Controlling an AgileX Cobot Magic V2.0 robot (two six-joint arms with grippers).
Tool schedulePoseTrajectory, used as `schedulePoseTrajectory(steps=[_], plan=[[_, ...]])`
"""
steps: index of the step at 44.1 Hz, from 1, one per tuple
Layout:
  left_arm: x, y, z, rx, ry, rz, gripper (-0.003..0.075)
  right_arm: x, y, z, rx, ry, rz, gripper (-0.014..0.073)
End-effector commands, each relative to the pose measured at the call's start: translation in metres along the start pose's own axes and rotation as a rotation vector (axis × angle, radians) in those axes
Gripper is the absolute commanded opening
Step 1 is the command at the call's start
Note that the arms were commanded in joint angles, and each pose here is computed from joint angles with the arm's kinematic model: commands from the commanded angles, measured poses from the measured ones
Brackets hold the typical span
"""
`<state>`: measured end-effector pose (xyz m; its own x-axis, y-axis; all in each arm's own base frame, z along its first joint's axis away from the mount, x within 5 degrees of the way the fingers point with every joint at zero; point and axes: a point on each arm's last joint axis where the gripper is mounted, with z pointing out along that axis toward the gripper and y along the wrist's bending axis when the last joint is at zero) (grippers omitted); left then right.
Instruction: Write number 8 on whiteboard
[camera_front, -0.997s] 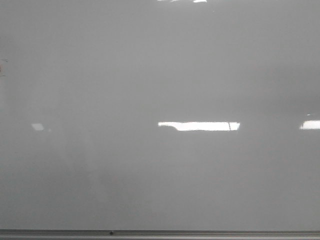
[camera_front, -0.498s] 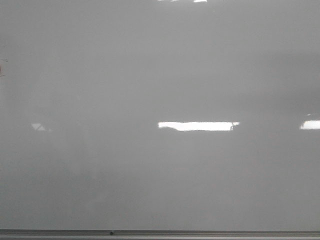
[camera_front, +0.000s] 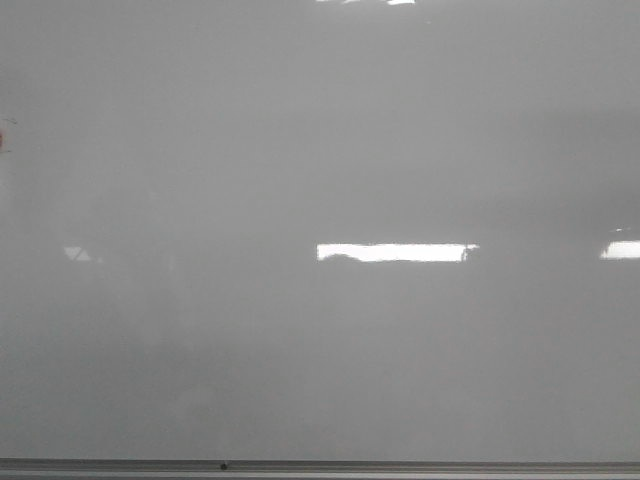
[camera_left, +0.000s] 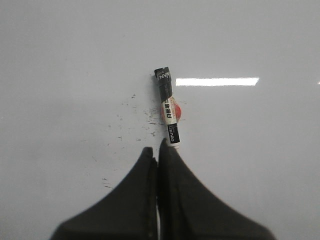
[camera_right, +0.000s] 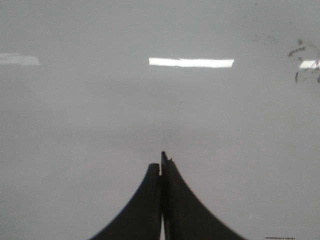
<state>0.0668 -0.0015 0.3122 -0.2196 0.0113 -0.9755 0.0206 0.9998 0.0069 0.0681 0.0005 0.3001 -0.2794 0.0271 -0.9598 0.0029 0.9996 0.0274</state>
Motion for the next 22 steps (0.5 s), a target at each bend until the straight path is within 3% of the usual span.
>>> schedulePoseTrajectory(steps=[1,8,17,22], plan=[[-0.0155,-0.0002,-0.0012,0.004,-0.088,-0.019,-0.0019,-0.012,-0.0003,-0.002,0.008,-0.04,-0.066,-0.0113],[-0.0155,-0.0002,-0.0012,0.004,-0.088,-0.019,-0.0019,-0.0074,-0.0001,-0.002,0.004,0.011,-0.099,-0.0008],[-0.0128,-0.0003,-0.001,0.005,-0.058,-0.019,-0.001,-0.0043,0.0001,-0.002,0.001,0.045,-0.096,0.0375],[-0.0112,-0.0004,-0.0009,0.005,-0.041,-0.019,0.0073,-0.0043,0.0001,-0.002,0.0,0.045,-0.095,0.0501]])
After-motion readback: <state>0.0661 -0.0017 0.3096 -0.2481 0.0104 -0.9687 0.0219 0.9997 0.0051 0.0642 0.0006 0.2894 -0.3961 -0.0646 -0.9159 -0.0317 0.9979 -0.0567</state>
